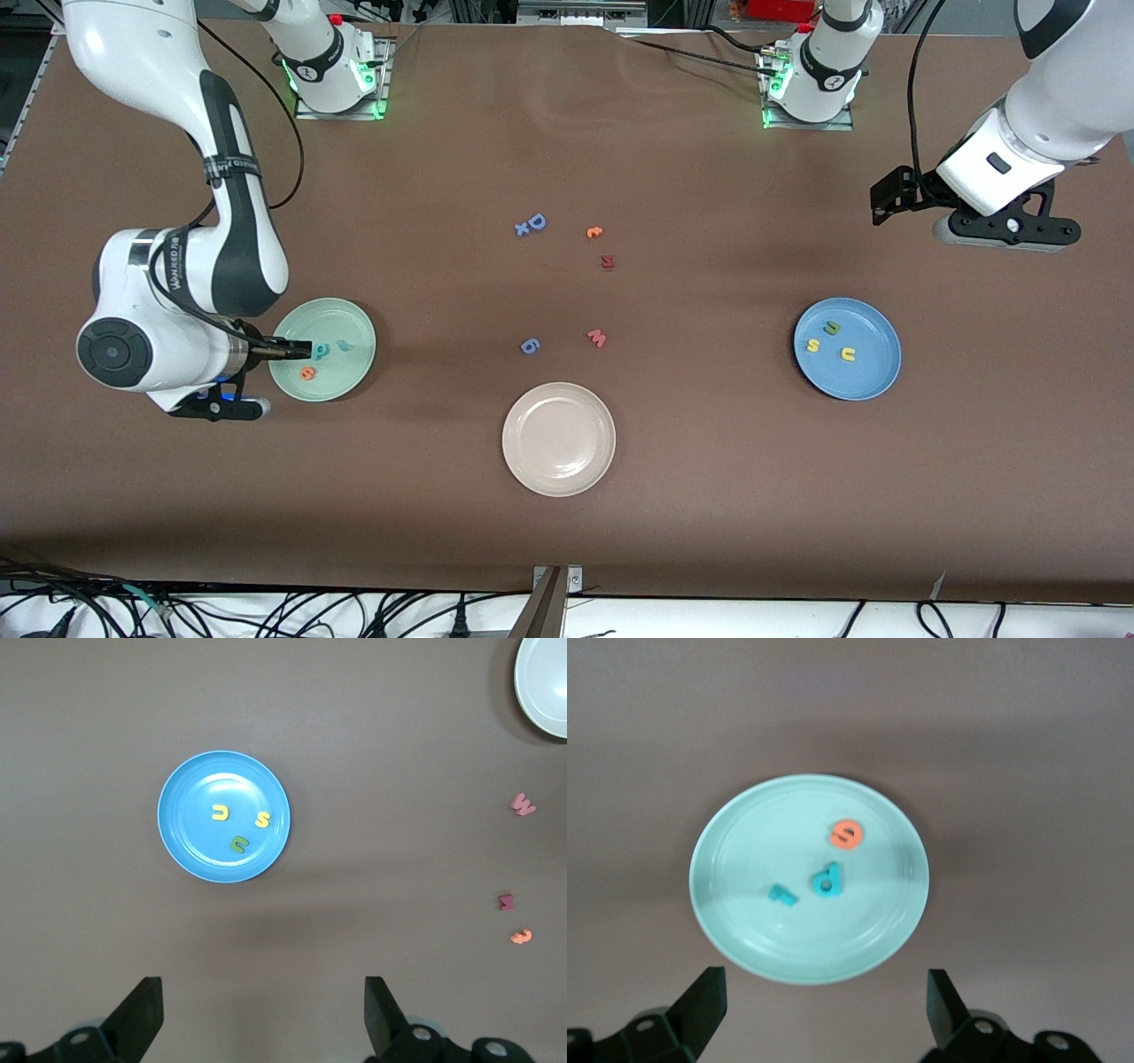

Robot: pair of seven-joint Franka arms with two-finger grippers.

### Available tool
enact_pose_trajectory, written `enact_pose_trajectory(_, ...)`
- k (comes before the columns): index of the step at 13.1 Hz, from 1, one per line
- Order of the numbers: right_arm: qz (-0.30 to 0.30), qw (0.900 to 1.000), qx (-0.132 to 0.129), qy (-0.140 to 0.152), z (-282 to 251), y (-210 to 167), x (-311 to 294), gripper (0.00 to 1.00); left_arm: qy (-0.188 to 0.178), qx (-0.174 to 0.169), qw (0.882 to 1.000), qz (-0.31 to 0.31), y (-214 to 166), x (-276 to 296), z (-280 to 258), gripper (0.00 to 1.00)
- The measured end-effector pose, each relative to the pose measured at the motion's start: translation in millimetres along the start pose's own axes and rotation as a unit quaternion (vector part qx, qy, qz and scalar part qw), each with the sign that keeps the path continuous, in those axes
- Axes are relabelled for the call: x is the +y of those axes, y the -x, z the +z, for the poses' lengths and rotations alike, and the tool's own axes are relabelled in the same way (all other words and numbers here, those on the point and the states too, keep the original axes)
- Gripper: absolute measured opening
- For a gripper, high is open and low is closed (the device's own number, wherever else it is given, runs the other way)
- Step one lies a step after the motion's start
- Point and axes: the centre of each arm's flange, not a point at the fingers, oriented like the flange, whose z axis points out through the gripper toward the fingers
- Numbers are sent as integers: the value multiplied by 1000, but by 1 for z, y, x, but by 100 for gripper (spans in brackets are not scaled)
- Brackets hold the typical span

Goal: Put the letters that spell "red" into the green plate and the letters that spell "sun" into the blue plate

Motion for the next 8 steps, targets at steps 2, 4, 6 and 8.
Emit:
enact_pose_trajectory(2, -5, 1000, -16, -4, -13, 12, -3, 100, 0, 0, 1000, 0, 0, 0, 0, 100)
enact_pose_trajectory(4, -9, 1000, -22, -8, -29, 24, -5, 100, 0, 0, 1000, 0, 0, 0, 0, 100)
enact_pose_trajectory(6, -12, 1000, -19, -14, -46, 36, -5, 100, 0, 0, 1000, 0, 0, 0, 0, 100)
enact_pose_trajectory(8, -12, 999, -19, -27, -56, 50, 4, 100, 0, 0, 1000, 0, 0, 0, 0, 100)
